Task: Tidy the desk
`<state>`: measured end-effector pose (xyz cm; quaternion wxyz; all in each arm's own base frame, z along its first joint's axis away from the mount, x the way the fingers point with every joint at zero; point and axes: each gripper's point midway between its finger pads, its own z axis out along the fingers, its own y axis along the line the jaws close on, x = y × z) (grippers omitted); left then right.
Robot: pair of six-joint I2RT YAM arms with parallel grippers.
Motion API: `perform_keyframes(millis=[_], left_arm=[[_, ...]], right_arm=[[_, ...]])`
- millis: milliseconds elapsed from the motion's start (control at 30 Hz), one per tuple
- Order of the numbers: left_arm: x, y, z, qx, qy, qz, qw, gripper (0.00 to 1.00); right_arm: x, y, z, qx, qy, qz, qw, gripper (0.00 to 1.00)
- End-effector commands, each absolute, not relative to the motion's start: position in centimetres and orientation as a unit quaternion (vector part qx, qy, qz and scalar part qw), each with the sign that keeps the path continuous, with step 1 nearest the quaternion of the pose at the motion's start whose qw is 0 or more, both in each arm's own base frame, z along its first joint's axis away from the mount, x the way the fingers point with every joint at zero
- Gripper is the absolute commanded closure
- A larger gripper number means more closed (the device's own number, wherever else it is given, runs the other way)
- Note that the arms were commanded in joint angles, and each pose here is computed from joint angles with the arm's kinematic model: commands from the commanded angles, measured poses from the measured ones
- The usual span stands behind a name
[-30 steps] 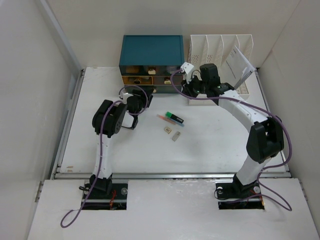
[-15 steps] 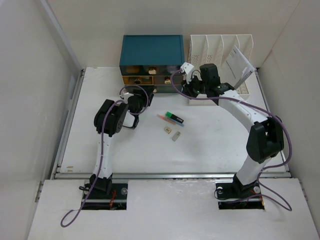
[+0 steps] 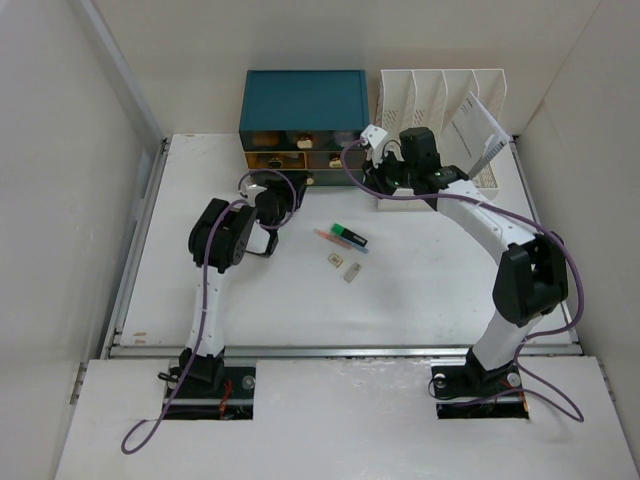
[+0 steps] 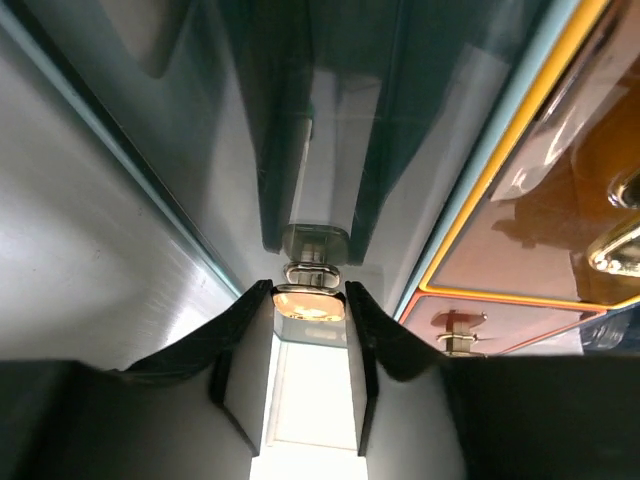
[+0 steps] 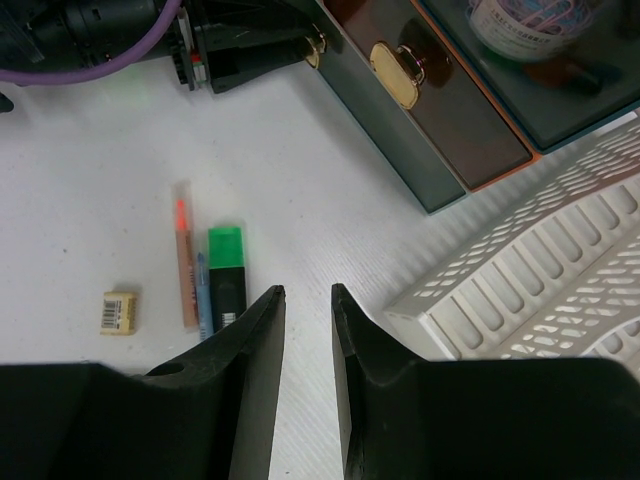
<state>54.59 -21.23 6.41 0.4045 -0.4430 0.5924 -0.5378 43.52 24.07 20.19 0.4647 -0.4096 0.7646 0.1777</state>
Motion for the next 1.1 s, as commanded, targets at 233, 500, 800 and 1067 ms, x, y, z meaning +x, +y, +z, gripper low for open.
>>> perform_keyframes(millis=[233, 500, 800, 1067], left_arm=[[55.3, -21.4, 6.3, -0.443, 0.597, -0.533, 0.404, 0.97], [52.0, -21.0, 7.9, -0.430, 0.585, -0.559, 0.401, 1.00], [48.2, -20.8, 9.6, -0.407, 0.593, -0.573, 0.392, 1.00], [46.6, -20.7, 9.0, -0.398, 0.606, -0.569, 0.388, 1.00]], right_arm=[[43.5, 24.2, 21.7, -0.415, 0.751, 0.184, 0.480, 0.69], [43.4, 24.3, 21.2, -0.417, 0.754, 0.189, 0.471, 0.69], [43.3, 24.2, 21.2, -0.421, 0.754, 0.187, 0.468, 0.69], [42.7, 24.6, 18.9, -0.446, 0.764, 0.204, 0.420, 0.61]])
